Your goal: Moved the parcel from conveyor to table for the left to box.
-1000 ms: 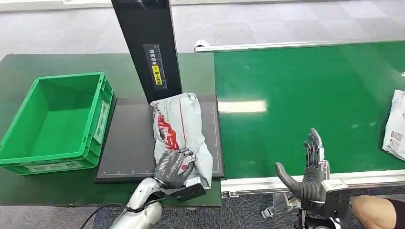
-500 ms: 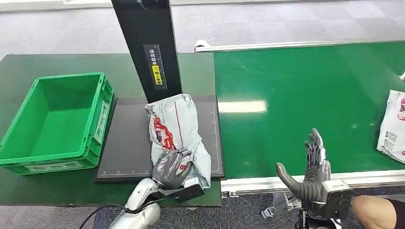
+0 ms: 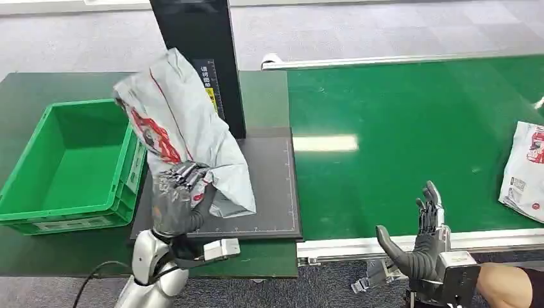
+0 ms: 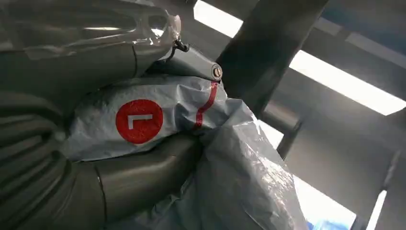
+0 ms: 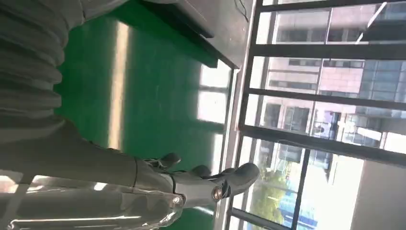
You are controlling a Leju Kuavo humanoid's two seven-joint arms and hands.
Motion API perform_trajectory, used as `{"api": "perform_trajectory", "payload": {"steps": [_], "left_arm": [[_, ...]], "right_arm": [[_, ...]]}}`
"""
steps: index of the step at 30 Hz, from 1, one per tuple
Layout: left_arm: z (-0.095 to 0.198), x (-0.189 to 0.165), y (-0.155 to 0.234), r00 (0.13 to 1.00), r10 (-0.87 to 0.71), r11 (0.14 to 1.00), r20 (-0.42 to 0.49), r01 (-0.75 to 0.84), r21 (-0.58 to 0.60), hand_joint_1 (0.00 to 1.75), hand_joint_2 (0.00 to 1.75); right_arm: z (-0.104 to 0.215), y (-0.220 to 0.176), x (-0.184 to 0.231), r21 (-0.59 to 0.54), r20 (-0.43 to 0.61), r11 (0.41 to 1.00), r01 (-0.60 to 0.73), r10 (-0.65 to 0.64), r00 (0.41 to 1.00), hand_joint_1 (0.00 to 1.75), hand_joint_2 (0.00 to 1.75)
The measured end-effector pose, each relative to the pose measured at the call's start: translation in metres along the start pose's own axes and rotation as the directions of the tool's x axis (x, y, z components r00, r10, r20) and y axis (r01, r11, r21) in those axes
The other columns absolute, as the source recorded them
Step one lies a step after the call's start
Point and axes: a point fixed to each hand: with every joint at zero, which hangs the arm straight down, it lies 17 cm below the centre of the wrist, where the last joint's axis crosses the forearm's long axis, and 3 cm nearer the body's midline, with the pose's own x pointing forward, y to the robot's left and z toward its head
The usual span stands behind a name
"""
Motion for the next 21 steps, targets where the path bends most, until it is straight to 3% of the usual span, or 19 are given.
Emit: {"api": "perform_trajectory", "payload": {"steps": [4,7,11,16,21], "left_arm": [[-0.023,-0.072,0.056,0.982,-0.166,0.979,-0.093,0.175,0.102,1.75,1.75],[-0.030,-0.125,0.081,0.943,-0.293,0.945,-0.158,0.311,0.101,1.75,1.75],[-0.035,-0.194,0.099,0.869,-0.416,0.897,-0.266,0.440,0.035,1.75,1.75],[-0.025,-0.279,0.102,0.746,-0.563,0.822,-0.356,0.552,-0.141,1.75,1.75],[-0.011,-0.320,0.099,0.705,-0.597,0.801,-0.384,0.551,-0.232,1.75,1.75]], "right_arm": [[0.003,-0.010,-0.002,-0.032,-0.002,0.999,-0.011,0.011,1.000,0.00,1.75],[0.003,-0.016,-0.001,-0.047,-0.002,0.999,-0.008,0.008,1.000,0.00,1.75],[0.003,-0.020,0.000,-0.055,0.001,0.998,-0.006,0.006,1.000,0.00,1.75],[0.002,-0.024,0.000,-0.068,0.003,0.998,-0.011,0.012,1.000,0.00,1.75],[0.002,-0.025,0.000,-0.066,0.005,0.998,-0.013,0.014,1.000,0.00,1.75]]}}
